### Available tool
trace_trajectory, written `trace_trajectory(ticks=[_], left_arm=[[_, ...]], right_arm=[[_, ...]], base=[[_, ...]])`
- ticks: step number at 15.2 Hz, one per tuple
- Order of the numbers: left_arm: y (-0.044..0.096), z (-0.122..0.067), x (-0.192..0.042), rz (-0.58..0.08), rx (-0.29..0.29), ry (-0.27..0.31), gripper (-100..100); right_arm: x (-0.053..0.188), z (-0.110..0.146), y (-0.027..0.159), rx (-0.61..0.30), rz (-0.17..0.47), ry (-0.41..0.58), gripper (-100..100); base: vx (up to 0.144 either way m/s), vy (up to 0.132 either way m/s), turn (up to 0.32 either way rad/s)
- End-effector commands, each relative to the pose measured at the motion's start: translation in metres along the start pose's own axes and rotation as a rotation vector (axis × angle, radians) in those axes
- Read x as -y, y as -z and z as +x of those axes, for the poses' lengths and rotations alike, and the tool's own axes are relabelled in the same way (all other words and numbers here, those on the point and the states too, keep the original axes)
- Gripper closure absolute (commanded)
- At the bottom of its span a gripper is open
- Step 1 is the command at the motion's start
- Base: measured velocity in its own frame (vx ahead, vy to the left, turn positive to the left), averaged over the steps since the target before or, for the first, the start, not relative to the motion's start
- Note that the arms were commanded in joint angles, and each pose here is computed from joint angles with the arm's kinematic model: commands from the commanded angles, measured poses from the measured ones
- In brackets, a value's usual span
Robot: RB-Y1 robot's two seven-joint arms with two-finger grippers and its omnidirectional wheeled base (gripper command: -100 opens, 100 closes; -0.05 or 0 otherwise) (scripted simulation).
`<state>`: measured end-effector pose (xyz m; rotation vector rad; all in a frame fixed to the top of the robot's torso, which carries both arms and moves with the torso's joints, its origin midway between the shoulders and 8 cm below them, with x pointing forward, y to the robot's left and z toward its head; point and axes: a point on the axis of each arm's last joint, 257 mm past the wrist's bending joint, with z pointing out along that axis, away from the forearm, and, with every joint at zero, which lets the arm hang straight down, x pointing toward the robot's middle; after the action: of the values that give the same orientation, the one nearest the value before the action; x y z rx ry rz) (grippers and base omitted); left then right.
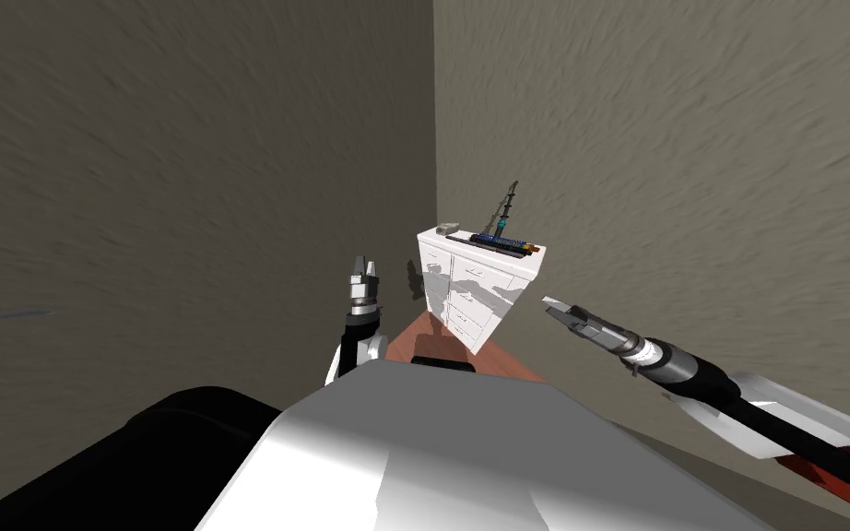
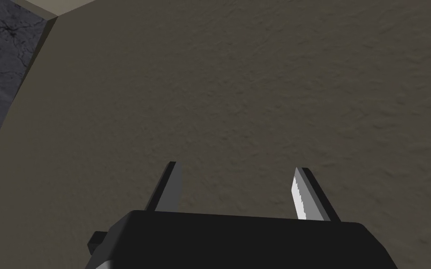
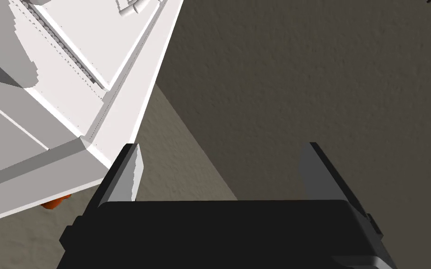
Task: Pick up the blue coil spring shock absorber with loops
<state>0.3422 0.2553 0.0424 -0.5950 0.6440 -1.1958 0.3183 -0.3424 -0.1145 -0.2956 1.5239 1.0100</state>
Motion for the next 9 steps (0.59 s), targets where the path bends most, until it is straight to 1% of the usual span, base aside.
trace_trajectory(ticks=[1, 2, 3, 6, 7, 9], left_arm=[[0.0, 0.0, 0.0, 0.0, 0.0, 0.0, 0], [0.0, 0.0, 0.0, 0.0, 0.0, 0.0, 0], [0.0, 0.0, 0.0, 0.0, 0.0, 0.0, 0], [0.0, 0.0, 0.0, 0.0, 0.0, 0.0, 0], [0.0, 0.0, 0.0, 0.0, 0.0, 0.0, 0], [0.0, 0.0, 0.0, 0.0, 0.0, 0.0, 0]], right_arm=[[0.005, 0.001, 0.005, -0.053, 0.001, 0.017, -100], [0.005, 0.001, 0.005, -0.058, 0.0, 0.019, -100], [0.012, 0.004, 0.019, -0.104, 0.013, 0.019, -100], [0.016, 0.001, 0.021, -0.152, 0.015, 0.039, -100], [0.024, 0.003, 0.037, -0.198, 0.034, 0.035, -100], [0.026, 0.0, 0.037, -0.234, 0.035, 0.051, -100]], base=[[-0.017, -0.033, 0.017], [-0.011, -0.026, 0.01], [-0.013, -0.035, 0.042], [-0.014, -0.03, 0.024], [-0.008, -0.025, 0.057], [-0.006, -0.031, 0.048]])
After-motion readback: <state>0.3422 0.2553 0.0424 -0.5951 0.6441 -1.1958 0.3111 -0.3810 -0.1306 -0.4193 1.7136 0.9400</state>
